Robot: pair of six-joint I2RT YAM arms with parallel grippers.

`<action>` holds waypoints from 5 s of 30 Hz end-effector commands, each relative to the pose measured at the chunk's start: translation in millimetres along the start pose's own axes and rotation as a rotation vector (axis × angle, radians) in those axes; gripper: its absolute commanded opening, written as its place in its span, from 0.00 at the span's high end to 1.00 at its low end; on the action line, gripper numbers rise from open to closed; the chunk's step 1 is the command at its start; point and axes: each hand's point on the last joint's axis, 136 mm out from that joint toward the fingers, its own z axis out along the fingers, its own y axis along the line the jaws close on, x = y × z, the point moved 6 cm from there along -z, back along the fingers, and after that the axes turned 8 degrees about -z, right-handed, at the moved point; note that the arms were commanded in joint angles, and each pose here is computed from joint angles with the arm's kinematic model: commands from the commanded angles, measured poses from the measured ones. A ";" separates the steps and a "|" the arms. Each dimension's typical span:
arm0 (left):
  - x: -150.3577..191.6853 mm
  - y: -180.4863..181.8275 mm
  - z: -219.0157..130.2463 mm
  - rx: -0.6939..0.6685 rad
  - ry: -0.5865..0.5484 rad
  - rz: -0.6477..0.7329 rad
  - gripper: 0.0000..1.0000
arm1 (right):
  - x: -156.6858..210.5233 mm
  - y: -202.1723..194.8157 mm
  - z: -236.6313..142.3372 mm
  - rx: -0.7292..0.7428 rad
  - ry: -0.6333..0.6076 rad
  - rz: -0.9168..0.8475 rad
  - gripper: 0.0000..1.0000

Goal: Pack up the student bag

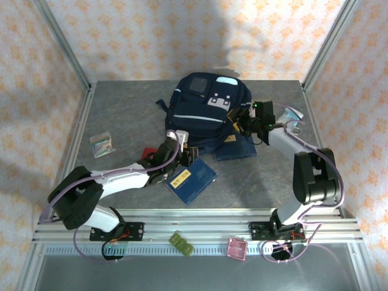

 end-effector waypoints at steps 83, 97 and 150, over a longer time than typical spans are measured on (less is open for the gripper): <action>-27.0 25.9 -4.3 0.231 -0.118 -0.472 0.01 | 31.3 -13.2 78.3 -0.075 0.137 -0.210 0.11; -9.4 15.4 21.5 0.035 0.120 -0.401 0.42 | 41.7 21.3 69.8 -0.201 0.149 -0.204 0.83; -6.1 107.8 -14.1 -0.489 0.182 -0.173 1.00 | 2.2 4.0 55.6 -0.148 -0.048 -0.132 1.00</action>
